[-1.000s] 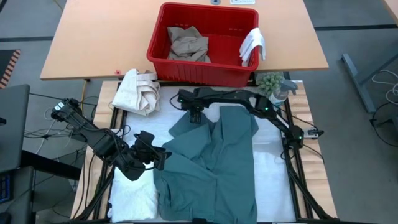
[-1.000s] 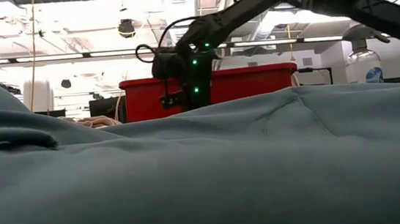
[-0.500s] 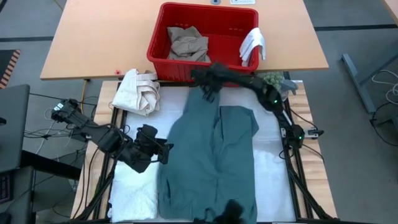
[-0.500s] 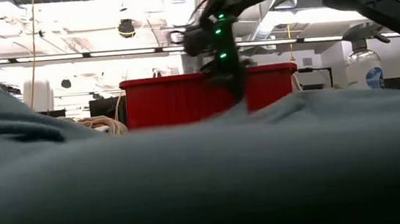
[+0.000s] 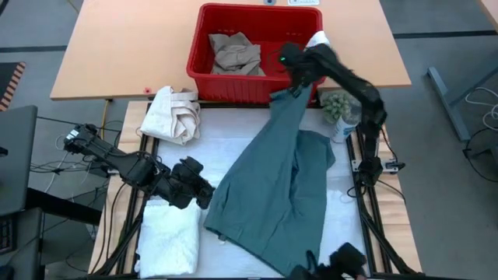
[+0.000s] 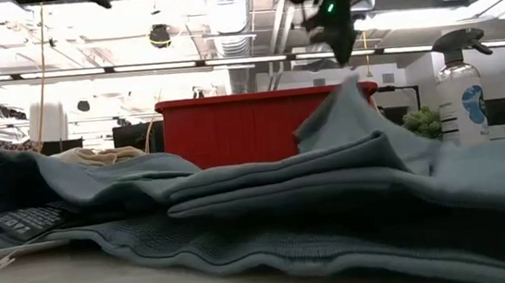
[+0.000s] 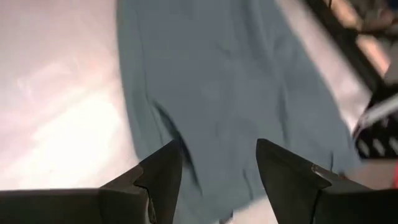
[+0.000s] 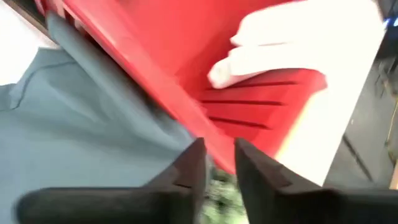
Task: Fold Laundry from Bin
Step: Fold the blue pants
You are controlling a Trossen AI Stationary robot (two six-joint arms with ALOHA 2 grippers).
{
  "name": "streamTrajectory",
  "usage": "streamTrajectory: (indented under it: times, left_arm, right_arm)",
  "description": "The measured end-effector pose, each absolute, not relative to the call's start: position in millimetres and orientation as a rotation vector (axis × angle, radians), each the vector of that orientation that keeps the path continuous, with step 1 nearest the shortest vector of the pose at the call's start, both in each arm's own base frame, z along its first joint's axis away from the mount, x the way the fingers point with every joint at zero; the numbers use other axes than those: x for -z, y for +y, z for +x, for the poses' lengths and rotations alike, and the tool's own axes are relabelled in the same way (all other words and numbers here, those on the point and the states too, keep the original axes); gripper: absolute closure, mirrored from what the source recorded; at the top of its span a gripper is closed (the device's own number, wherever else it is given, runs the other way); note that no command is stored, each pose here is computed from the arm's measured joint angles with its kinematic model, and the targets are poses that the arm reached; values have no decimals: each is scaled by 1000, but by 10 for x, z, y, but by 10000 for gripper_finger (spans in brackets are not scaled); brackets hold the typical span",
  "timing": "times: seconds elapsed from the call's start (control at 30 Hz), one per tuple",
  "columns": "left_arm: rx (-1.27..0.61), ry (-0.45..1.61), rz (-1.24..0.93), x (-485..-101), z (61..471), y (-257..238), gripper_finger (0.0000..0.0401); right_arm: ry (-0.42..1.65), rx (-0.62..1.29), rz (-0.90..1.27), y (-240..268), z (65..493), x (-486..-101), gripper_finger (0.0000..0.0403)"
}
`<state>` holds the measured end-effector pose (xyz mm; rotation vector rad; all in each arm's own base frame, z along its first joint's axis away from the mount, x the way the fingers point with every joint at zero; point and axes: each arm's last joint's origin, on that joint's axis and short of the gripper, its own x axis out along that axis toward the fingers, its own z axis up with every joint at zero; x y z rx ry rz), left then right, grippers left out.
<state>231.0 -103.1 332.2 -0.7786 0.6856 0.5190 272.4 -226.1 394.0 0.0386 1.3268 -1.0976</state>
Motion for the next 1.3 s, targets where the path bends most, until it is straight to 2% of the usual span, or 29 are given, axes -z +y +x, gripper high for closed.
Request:
streamTrajectory:
  times: [0.1, 0.2, 0.27, 0.33, 0.6, 0.7, 0.83, 0.97, 1.3]
  left_arm:
    - [-499, 809, -788, -3104, 2326, -1164, 207]
    - [-556, 938, -834, -2770, 2364, -1291, 207]
    - [-567, 997, -867, -2583, 2423, -1392, 208]
    - [-501, 1031, -878, -2479, 2505, -1531, 211]
    - [-367, 1094, -725, -2571, 2574, -2046, 253]
    - [-297, 1113, -502, -2461, 2564, -2232, 264]
    - [-331, 1144, -194, -2199, 2535, -2346, 268]
    - [-349, 1162, -1, -1990, 2542, -2379, 263]
    - [-372, 1015, 67, -1974, 2621, -2402, 211]
  right_arm:
    - [1288, 1072, -19, -2138, 2563, -4166, 234]
    - [1210, 1090, -60, -2078, 2421, -4361, 196]
    - [1150, 1112, -51, -2054, 2314, -4473, 178]
    - [1116, 1127, -39, -2037, 2220, -4548, 169]
    - [1096, 1061, 21, -2028, 2125, -4583, 164]
    - [1085, 1015, 41, -2036, 2140, -4574, 164]
    - [1084, 990, 51, -2030, 2155, -4565, 164]
    - [1087, 982, 47, -2013, 2169, -4563, 163]
    - [1124, 974, 55, -2002, 2143, -4543, 163]
